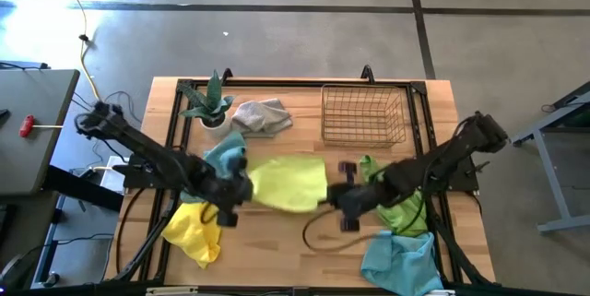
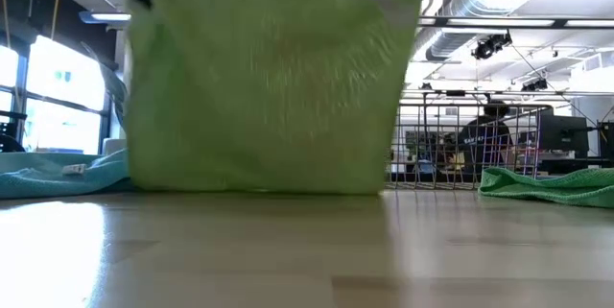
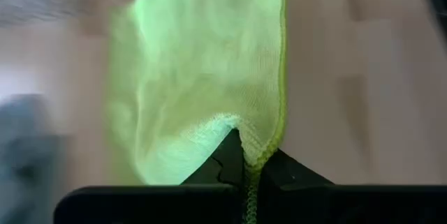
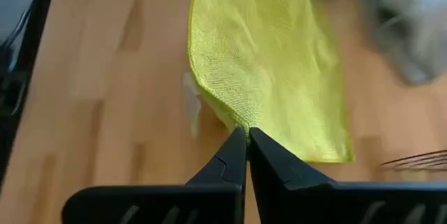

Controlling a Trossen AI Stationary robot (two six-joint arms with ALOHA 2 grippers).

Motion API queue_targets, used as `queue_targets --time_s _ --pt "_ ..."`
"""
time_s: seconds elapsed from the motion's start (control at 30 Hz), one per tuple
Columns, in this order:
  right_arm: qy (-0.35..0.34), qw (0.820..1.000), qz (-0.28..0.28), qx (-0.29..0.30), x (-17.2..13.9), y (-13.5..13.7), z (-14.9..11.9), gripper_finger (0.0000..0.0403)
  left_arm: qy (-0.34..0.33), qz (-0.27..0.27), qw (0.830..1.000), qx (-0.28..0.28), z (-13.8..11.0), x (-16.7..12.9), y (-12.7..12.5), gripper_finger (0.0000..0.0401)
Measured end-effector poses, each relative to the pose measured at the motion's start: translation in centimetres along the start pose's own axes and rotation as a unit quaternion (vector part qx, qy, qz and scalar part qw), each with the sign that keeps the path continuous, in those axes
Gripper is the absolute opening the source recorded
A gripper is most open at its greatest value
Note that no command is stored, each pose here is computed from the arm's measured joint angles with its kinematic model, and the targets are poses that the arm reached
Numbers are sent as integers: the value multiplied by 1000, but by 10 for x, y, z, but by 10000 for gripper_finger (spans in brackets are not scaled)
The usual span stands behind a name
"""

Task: Fold microfiber towels
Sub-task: Fold the light green microfiber towel

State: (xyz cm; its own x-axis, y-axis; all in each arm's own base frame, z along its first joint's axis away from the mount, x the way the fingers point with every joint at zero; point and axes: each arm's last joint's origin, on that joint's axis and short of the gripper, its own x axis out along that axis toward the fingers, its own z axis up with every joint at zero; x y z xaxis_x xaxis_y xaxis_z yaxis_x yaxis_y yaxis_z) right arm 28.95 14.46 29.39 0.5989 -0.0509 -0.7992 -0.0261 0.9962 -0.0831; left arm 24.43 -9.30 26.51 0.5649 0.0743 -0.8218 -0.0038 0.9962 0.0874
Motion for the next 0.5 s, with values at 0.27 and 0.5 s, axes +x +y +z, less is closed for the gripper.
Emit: queue_targets --time_s 0.27,0.5 --pt "108 992 68 -1 43 52 -26 0 65 -98 993 -18 -16 63 -57 0" --pt "128 988 87 4 57 72 -36 0 110 -202 973 -15 -26 93 -95 0"
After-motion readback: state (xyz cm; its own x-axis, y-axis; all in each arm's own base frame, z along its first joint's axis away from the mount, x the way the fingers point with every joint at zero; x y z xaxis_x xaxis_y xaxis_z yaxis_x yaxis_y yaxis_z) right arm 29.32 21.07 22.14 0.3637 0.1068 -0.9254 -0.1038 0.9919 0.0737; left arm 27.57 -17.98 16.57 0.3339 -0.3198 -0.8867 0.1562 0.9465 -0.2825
